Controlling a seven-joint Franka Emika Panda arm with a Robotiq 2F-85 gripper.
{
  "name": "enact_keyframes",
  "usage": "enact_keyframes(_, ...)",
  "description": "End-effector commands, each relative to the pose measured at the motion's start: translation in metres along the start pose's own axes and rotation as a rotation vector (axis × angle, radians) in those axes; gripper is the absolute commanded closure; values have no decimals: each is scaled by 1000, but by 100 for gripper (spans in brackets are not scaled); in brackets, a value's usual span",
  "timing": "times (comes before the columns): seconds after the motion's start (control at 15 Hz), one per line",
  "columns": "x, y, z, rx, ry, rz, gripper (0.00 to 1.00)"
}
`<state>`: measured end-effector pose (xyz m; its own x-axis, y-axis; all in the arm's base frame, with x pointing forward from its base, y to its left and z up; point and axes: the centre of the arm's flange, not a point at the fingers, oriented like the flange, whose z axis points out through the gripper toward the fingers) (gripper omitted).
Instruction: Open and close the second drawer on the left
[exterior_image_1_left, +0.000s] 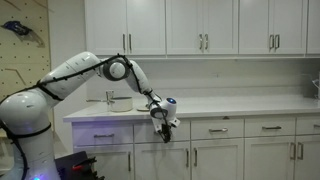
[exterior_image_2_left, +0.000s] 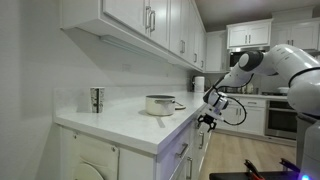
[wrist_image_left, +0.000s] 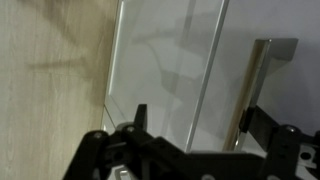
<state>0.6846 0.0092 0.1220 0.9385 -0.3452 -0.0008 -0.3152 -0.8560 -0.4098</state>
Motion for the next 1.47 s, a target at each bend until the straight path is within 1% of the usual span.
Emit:
enact_keyframes(0.0, 9, -6, 3, -33, 6, 22, 0)
enact_keyframes(0.07, 10, -6, 3, -38, 5, 26, 25)
enact_keyframes(0.13, 10, -7, 3, -41, 6, 31, 26)
enact_keyframes(0.33, 13, -13, 0, -51, 16, 39, 48)
enact_keyframes(0.4, 13, -14, -1, -52, 15, 41, 57)
enact_keyframes(0.47, 14, -15, -3, -56, 19, 45, 63)
enact_keyframes(0.67, 14, -15, -8, -64, 29, 71, 86)
enact_keyframes(0.73, 14, -12, -11, -65, 30, 86, 92)
enact_keyframes(1.13, 9, 6, -20, -65, 45, 172, 95)
enact_keyframes(1.27, 8, 11, -24, -63, 50, 196, 94)
enact_keyframes(1.4, 5, 17, -27, -55, 58, 217, 95)
